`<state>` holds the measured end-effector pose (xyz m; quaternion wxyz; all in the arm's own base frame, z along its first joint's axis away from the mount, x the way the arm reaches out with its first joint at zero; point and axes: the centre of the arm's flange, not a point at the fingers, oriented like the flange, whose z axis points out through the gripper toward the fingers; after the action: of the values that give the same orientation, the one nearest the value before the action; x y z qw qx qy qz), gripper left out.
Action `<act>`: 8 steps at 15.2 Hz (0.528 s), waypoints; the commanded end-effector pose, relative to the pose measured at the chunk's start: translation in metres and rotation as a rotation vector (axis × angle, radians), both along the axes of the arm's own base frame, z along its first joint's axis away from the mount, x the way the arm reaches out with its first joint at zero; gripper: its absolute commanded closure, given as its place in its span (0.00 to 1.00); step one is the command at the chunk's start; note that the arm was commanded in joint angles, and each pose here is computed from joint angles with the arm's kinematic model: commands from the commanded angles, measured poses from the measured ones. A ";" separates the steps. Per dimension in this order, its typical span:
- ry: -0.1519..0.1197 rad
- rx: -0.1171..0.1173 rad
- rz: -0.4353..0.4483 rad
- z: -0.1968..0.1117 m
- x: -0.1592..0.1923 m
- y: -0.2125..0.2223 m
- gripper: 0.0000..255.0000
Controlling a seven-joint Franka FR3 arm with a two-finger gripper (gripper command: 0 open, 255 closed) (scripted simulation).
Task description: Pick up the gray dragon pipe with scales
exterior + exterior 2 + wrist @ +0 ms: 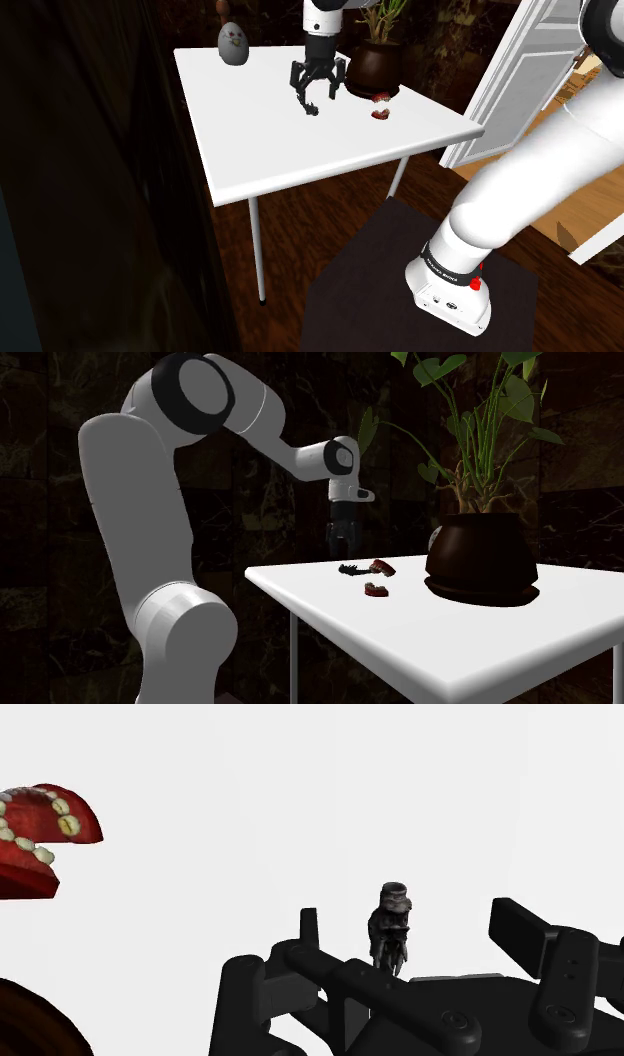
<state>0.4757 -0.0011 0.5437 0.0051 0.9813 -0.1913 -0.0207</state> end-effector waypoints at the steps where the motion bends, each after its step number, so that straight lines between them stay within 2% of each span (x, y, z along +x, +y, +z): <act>1: -0.010 -0.012 -0.041 -0.002 0.024 -0.008 0.00; 4: -0.023 -0.030 -0.097 -0.005 0.057 -0.021 0.00; 8: -0.023 -0.030 -0.097 -0.026 0.057 -0.021 0.00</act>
<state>0.5315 -0.0217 0.5224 0.0163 0.9711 -0.2381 -0.0073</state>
